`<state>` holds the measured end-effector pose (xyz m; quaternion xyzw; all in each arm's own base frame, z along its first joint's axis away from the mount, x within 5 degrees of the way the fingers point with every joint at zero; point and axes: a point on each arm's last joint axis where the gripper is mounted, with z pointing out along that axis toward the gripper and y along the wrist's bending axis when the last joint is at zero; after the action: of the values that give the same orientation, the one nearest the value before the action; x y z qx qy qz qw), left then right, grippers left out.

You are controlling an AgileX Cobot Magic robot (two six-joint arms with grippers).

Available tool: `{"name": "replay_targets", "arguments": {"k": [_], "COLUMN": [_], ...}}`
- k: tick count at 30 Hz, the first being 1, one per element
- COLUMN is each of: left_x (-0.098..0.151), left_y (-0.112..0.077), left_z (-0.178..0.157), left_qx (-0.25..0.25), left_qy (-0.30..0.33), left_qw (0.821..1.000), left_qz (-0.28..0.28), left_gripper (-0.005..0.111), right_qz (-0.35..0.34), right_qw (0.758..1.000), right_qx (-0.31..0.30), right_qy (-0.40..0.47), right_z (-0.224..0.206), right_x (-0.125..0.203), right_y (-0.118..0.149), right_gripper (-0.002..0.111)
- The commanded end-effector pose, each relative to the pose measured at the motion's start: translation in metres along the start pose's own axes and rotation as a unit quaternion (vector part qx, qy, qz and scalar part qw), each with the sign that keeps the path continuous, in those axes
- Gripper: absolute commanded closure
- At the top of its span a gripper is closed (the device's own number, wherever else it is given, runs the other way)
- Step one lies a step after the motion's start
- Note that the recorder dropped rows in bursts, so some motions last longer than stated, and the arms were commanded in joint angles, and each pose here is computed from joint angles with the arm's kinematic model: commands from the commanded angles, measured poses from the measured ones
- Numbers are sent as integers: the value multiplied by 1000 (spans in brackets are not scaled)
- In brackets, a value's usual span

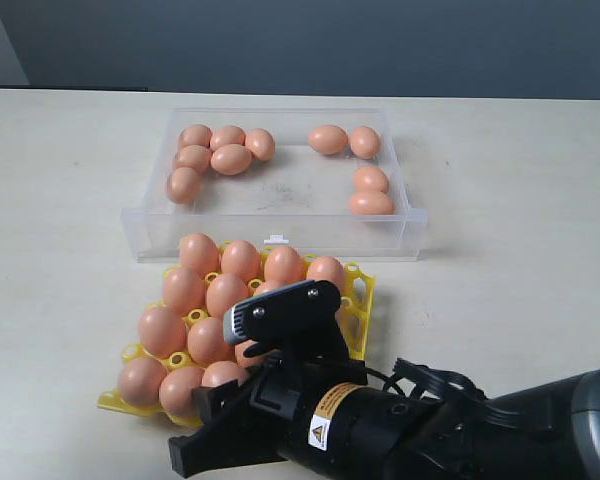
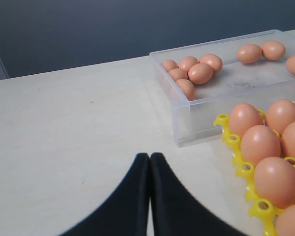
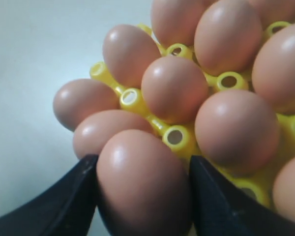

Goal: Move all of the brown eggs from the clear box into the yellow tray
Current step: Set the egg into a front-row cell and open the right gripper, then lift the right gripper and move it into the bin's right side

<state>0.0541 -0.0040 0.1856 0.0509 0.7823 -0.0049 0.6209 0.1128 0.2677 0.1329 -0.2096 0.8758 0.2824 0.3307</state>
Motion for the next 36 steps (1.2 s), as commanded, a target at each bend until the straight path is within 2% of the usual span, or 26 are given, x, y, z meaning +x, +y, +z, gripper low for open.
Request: {"name": "replay_targets", "arguments": {"k": [1, 6, 20, 27, 29, 34, 36], "left_x": [0, 0, 0, 0, 0, 0, 0], "left_y": [0, 0, 0, 0, 0, 0, 0], "left_z": [0, 0, 0, 0, 0, 0, 0], "left_qx": [3, 3, 3, 3, 3, 3, 3], "left_qy": [-5, -5, -5, -5, -5, -5, -5], "left_qw": [1000, 1000, 1000, 1000, 1000, 1000, 1000], "left_qz": [1, 1, 1, 1, 1, 1, 1], "left_gripper": [106, 106, 106, 106, 106, 106, 106], "right_qz": [-6, -8, -13, -21, -19, -22, -43], "right_qw": [1000, 1000, 999, 999, 999, 998, 993], "right_qx": [1, 1, -15, 8, 5, -3, 13], "right_qy": [3, 5, -32, -46, -48, -63, -105], "right_z": [3, 3, -8, -14, -16, -23, -25], "right_x": [2, 2, -11, -18, -20, -26, -35], "right_y": [0, 0, 5, 2, 3, 5, 2], "right_gripper": [61, 39, 39, 39, 46, 81, 97]}}
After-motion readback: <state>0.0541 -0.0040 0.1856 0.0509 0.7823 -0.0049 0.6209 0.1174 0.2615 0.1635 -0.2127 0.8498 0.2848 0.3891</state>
